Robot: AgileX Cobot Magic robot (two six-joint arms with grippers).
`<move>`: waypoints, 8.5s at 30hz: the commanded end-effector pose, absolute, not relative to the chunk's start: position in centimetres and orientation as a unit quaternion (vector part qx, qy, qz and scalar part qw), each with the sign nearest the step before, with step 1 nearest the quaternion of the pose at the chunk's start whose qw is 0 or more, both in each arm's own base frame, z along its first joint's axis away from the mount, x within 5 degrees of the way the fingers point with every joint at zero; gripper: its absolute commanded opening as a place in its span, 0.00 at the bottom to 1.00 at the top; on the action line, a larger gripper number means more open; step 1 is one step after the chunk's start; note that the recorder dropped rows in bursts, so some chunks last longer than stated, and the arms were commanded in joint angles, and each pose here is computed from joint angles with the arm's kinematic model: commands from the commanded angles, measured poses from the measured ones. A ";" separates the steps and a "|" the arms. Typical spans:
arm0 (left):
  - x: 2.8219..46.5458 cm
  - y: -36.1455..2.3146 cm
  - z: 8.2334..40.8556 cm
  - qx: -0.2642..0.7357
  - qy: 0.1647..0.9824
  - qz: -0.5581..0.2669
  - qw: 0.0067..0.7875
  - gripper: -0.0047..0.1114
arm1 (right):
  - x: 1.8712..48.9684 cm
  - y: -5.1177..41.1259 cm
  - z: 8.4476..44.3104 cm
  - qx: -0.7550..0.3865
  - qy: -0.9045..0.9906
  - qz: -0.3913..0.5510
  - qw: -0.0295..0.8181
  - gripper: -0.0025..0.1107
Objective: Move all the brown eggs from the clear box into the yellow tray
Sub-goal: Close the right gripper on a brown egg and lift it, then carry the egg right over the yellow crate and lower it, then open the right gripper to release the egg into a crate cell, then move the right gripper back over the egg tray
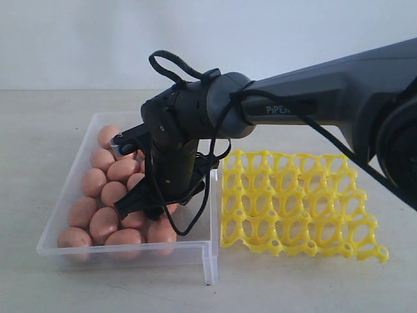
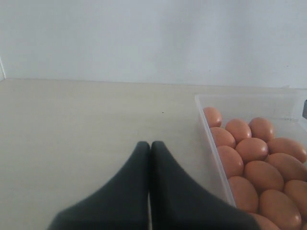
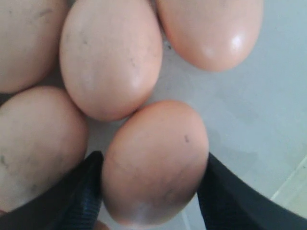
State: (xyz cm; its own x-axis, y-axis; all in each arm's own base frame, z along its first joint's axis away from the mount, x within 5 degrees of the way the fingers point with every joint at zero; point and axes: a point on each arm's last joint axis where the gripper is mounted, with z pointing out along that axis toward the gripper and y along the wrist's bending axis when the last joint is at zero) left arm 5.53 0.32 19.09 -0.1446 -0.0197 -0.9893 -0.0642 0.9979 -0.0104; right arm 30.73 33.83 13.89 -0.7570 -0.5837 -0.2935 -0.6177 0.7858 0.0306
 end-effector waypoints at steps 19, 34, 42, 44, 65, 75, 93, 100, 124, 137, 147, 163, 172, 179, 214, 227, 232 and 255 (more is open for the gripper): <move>5.5 0.3 19.2 -0.029 0.756 0.015 0.654 0.00 | 31.2 34.6 14.4 -0.300 0.933 0.105 0.171 0.53; 5.5 0.3 19.2 -0.029 0.756 0.015 0.654 0.00 | 31.0 34.7 16.8 -0.326 0.915 0.119 0.207 0.02; 5.5 0.3 19.2 -0.029 0.756 0.015 0.654 0.00 | 29.3 32.2 21.0 -0.306 0.876 0.150 0.341 0.02; 5.5 0.3 19.2 -0.029 0.756 0.015 0.654 0.00 | 28.7 31.1 21.5 -0.327 0.863 0.127 0.364 0.02; 5.5 0.3 19.2 -0.029 0.756 0.015 0.654 0.00 | 30.9 19.8 18.5 -0.111 0.884 0.009 0.454 0.02; 5.5 0.3 19.2 -0.029 0.756 0.015 0.654 0.00 | 31.4 20.4 15.1 -0.136 0.892 -0.005 0.431 0.02; 5.5 0.3 19.2 -0.029 0.756 0.015 0.654 0.00 | 32.9 21.2 15.5 -0.138 0.884 -0.008 0.446 0.02; 5.5 0.3 19.2 -0.029 0.756 0.015 0.654 0.00 | 33.0 21.2 14.2 -0.142 0.889 -0.020 0.434 0.02; 5.5 0.3 19.2 -0.029 0.756 0.015 0.654 0.00 | 33.1 21.1 13.3 -0.142 0.892 -0.029 0.428 0.02; 5.5 0.3 19.2 -0.029 0.756 0.015 0.654 0.00 | 33.0 21.2 13.3 -0.139 0.894 -0.024 0.426 0.53; 5.5 0.3 19.2 -0.029 0.756 0.015 0.654 0.00 | 33.2 20.8 13.6 -0.128 0.889 -0.044 0.438 0.53; 5.5 0.3 19.2 -0.029 0.756 0.015 0.654 0.00 | 32.1 20.8 21.3 -0.125 0.853 0.013 0.506 0.53; 5.5 0.3 19.2 -0.029 0.756 0.015 0.654 0.00 | 28.1 29.3 24.9 -0.348 0.788 0.241 0.447 0.43; 5.5 0.3 19.2 -0.029 0.756 0.015 0.654 0.00 | 25.9 35.2 23.7 -0.333 0.795 0.338 0.378 0.39; 5.5 0.3 19.2 -0.029 0.756 0.015 0.654 0.00 | 27.9 32.0 24.2 -0.469 0.724 0.257 0.436 0.39; 5.5 0.3 19.2 -0.029 0.756 0.015 0.654 0.00 | 27.1 29.8 30.8 -0.382 0.724 0.264 0.510 0.39; 5.5 0.3 19.2 -0.029 0.756 0.015 0.654 0.00 | 26.1 30.2 31.1 -0.416 0.706 0.301 0.488 0.39; 5.5 0.3 19.2 -0.029 0.756 0.015 0.654 0.00 | 24.0 24.9 30.0 -0.265 0.783 0.237 0.510 0.39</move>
